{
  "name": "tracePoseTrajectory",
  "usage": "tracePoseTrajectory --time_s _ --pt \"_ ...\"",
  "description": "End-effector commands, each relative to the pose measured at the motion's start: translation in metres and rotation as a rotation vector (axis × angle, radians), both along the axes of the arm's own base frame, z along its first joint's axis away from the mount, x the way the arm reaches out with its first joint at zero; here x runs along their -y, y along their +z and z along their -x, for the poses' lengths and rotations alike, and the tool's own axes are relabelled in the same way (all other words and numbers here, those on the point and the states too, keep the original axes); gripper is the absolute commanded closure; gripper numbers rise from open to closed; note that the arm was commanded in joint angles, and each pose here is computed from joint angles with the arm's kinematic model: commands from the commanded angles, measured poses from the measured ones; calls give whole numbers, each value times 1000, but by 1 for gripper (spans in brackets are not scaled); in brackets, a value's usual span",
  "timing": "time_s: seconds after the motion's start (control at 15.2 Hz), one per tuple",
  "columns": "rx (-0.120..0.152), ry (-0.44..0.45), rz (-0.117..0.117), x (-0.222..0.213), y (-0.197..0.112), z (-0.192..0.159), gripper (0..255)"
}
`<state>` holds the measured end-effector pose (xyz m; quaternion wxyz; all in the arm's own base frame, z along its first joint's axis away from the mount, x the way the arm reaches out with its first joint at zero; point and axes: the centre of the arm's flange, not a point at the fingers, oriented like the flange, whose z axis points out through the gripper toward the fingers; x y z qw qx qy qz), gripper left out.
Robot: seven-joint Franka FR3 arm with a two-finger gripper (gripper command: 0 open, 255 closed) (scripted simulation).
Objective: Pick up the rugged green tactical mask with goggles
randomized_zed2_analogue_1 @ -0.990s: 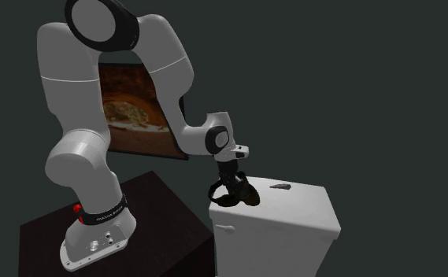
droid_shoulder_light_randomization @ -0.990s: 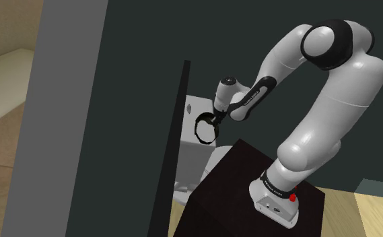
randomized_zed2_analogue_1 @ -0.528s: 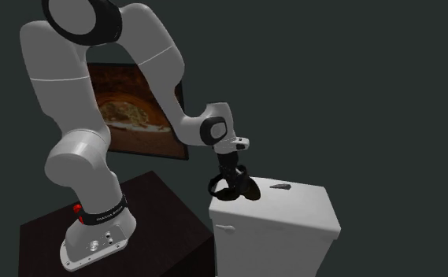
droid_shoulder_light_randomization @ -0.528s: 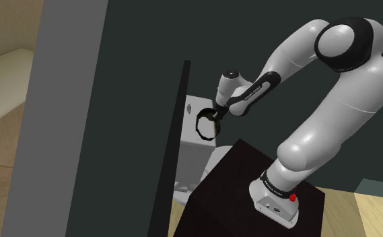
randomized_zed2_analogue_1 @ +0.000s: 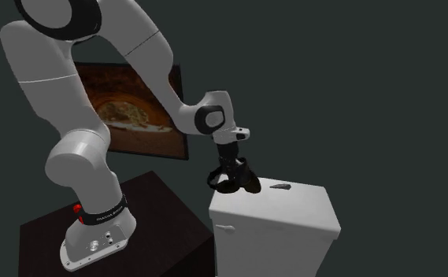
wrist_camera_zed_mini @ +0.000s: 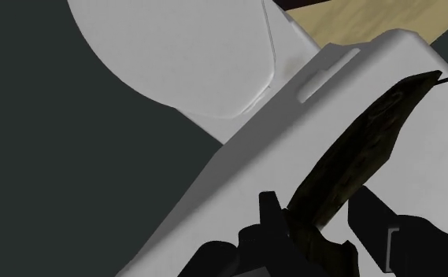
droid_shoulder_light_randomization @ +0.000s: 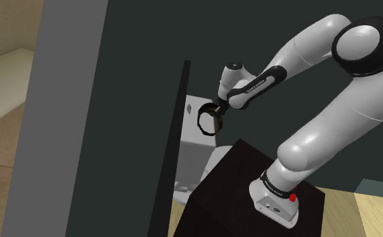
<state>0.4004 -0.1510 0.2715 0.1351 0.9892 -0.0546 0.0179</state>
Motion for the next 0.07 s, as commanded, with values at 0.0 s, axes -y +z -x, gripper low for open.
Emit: tracePoseTrajectory --time_s 0.0 --pt "0 0 0 0 3 -1 255"
